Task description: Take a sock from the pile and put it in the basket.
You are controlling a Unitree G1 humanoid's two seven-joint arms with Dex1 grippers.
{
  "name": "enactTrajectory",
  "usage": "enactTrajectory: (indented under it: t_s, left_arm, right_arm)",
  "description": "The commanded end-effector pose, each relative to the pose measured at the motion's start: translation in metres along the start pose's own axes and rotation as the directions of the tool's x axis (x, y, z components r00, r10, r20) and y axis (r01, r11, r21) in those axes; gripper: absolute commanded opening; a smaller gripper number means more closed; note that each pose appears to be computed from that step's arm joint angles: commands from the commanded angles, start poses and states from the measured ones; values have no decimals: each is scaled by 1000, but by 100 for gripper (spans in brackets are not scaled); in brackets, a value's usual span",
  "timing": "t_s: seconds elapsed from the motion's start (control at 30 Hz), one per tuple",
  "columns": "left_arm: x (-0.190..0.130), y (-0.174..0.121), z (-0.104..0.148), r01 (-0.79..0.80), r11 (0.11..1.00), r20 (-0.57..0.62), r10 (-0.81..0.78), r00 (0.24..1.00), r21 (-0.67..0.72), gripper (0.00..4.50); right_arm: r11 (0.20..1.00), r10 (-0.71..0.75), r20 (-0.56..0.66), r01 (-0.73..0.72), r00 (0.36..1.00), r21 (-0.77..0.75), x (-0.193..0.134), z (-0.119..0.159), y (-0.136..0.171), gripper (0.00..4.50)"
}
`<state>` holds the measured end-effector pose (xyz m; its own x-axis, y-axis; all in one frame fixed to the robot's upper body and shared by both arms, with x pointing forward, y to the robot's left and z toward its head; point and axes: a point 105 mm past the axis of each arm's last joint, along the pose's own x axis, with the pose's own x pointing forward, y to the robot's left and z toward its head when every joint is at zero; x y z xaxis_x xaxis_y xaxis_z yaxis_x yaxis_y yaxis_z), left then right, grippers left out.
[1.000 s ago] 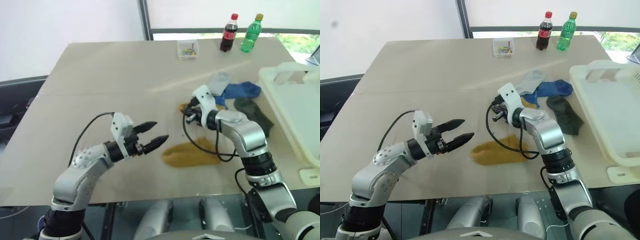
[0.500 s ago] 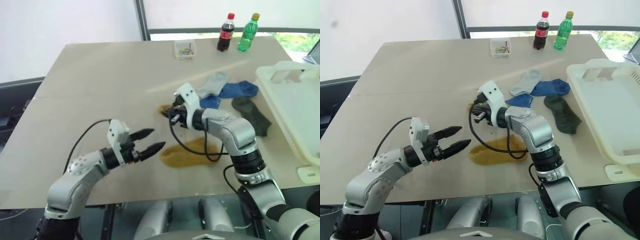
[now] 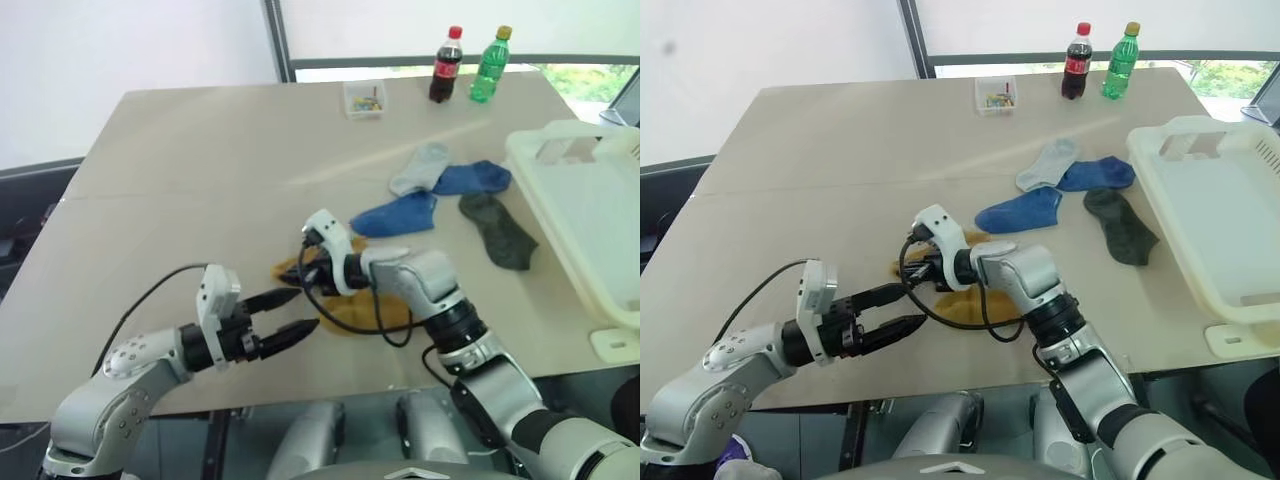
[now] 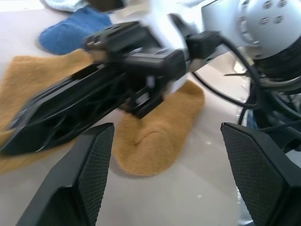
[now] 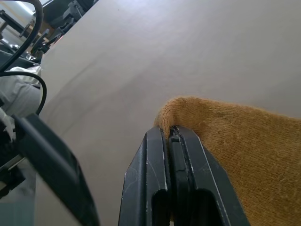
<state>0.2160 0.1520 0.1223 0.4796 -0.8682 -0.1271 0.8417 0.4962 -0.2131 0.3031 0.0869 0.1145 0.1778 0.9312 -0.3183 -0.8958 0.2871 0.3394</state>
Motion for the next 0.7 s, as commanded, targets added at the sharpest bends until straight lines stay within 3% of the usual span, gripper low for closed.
enactTrajectory:
  t_s: [0.03, 0.07, 0.2, 0.4, 0.5, 0.7]
  left_arm:
    - [-2, -5, 11, 9, 999, 21, -10, 1000, 38, 384]
    - [-2, -6, 11, 8, 999, 19, -8, 1000, 38, 384]
    - [-3, -3, 10, -16, 999, 16, 15, 1000, 42, 384]
    - [-3, 5, 10, -69, 996, 43, 67, 997, 50, 384]
    - [-3, 15, 15, -141, 989, 79, 137, 987, 49, 384]
    - [-12, 39, 16, -301, 953, 87, 298, 950, 21, 384]
  right_arm:
    - [997, 27, 37, -24, 999, -69, 5, 12, 5, 66]
    - [997, 31, 38, -28, 999, -65, 5, 12, 5, 95]
    - [995, 8, 81, 0, 997, -99, -11, 26, 3, 280]
    - [990, 16, 158, 7, 987, -144, -39, 63, 12, 280]
    - [973, -51, 180, 90, 982, -213, -47, 74, 2, 280]
    - [908, -242, 113, 266, 964, -323, -56, 54, -46, 280]
